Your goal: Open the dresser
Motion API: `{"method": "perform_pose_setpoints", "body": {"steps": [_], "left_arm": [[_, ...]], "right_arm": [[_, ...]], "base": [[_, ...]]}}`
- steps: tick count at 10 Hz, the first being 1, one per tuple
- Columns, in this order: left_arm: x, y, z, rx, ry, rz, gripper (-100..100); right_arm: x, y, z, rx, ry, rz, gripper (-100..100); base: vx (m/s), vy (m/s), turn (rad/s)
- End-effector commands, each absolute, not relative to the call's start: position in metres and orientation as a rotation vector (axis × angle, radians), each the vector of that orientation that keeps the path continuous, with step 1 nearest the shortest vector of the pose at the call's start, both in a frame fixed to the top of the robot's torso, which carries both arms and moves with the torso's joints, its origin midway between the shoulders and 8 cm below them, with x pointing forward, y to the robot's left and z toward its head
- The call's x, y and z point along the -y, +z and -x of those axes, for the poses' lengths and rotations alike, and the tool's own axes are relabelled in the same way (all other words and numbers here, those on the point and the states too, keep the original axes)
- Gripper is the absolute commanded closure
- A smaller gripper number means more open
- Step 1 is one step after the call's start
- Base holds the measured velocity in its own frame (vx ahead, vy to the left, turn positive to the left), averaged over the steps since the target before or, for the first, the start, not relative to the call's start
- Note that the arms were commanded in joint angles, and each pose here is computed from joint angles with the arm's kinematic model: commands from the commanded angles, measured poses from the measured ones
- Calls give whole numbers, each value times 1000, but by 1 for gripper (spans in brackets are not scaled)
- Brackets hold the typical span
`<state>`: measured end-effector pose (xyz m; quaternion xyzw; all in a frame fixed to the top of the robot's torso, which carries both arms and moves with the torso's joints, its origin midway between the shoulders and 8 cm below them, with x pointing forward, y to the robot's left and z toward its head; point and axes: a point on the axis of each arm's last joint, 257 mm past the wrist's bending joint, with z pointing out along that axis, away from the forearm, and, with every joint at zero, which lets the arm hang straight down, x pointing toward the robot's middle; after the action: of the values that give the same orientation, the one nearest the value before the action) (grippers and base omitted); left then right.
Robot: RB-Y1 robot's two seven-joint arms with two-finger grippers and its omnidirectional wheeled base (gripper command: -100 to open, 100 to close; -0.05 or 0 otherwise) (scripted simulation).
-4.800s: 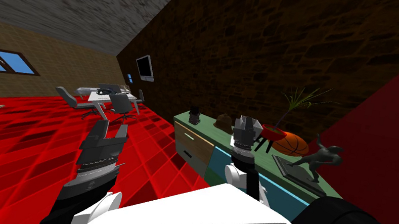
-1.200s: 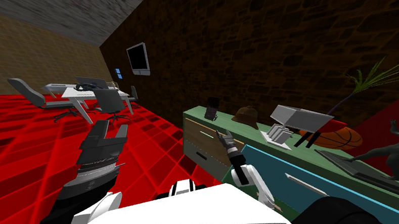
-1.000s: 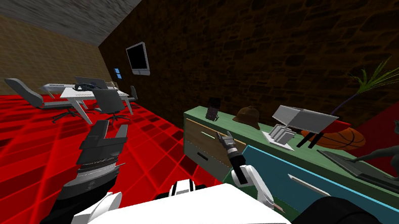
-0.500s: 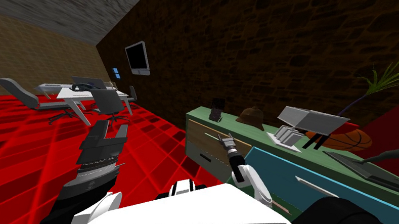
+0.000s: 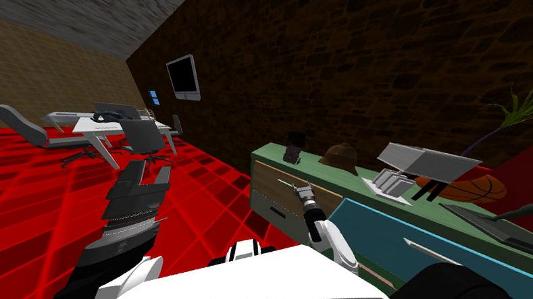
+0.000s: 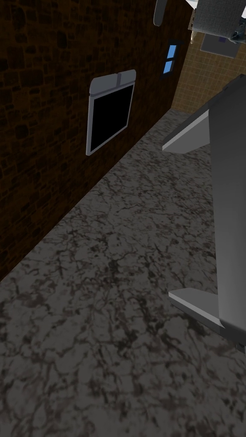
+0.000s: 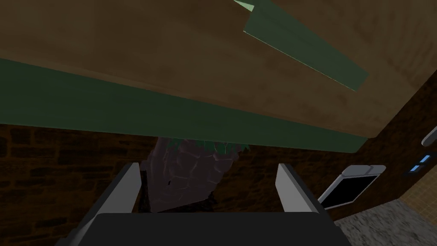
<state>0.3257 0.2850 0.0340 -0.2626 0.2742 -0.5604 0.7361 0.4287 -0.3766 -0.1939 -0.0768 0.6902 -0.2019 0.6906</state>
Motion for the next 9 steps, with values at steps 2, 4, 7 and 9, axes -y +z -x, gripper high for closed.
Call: {"method": "perform_pose_setpoints", "body": {"steps": [2, 4, 7, 9], "left_arm": [[-285, 34, -326, -602, -1231, 577, 0], [-285, 34, -326, -602, -1231, 577, 0], [-285, 34, -326, -602, -1231, 577, 0], [-285, 34, -326, -602, -1231, 577, 0]], "right_arm": [[394, -219, -427, -1606, -609, 224, -100], [401, -230, -426, -1631, -682, 253, -100], [413, -250, -423, -1678, -795, 290, -100], [418, -258, -421, -1697, -857, 317, -100]], "base": [[47, 63, -10], [38, 64, -7], [46, 71, -8], [52, 70, -5]]}}
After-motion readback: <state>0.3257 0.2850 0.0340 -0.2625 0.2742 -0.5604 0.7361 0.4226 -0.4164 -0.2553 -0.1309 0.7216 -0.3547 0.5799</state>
